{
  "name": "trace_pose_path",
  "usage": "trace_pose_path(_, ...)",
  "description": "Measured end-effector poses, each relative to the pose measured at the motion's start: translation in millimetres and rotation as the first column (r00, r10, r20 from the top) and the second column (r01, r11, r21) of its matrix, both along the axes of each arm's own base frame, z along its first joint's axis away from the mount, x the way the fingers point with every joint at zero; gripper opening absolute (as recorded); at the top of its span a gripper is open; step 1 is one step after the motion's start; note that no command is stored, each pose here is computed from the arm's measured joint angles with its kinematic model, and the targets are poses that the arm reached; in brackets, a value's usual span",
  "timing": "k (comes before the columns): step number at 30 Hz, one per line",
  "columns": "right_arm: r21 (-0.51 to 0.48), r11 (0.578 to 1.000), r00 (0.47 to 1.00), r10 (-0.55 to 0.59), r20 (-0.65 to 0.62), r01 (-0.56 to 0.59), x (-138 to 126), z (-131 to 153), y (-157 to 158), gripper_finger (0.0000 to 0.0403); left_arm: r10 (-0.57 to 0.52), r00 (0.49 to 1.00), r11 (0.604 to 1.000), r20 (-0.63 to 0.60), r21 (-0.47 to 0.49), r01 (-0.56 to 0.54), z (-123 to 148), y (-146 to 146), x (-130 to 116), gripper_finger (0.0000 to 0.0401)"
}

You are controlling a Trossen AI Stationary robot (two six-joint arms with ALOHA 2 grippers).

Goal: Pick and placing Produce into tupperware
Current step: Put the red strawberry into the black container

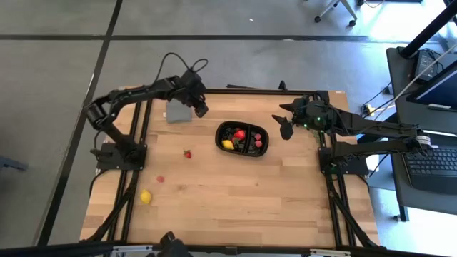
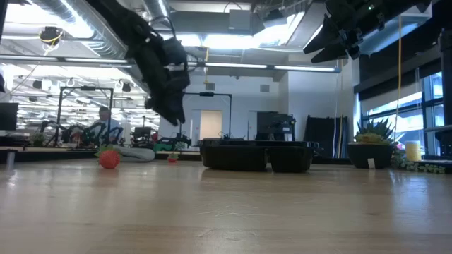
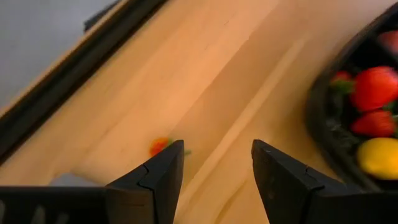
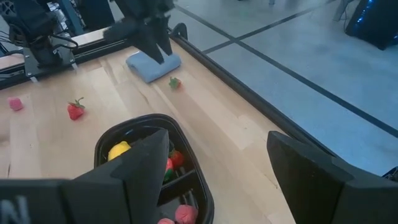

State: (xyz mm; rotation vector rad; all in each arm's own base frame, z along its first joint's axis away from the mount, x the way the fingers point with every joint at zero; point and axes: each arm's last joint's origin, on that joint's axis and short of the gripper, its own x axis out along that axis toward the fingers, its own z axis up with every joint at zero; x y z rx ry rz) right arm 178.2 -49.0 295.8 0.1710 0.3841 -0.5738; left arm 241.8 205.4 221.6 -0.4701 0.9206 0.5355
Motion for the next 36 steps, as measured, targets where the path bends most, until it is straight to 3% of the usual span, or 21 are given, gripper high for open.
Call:
trace_pose_path(7, -0.001, 1.0, 1.0, 0.001, -0.002, -0.001, 0, 0, 0, 0.0275, 0.079, 0.995, 0.993, -0.068, -0.084, -0.085, -26, 5, 7, 0.0181)
trace_pose_path(13, -0.001, 1.0, 1.0, 0.001, -0.002, -0.001, 0, 0, 0, 0.0275, 0.139, 0.973, 0.99, -0.183, 0.02, -0.138, -36, 0, 14, 0.0181)
trace_pose_path(27, -0.01, 1.0, 0.999, 0.001, 0.038, 0.0, 2, 3, 0, 0.0275, 0.144, 0.965, 0.981, -0.218, 0.16, -0.11, -34, -27, 36, 0.0181)
trace_pose_path(36, 0.019, 1.0, 0.997, -0.015, 0.076, 0.014, 2, 5, 0, 0.0275, 0.148, 0.958, 0.982, -0.247, 0.154, -0.112, -48, -24, 39, 0.0181)
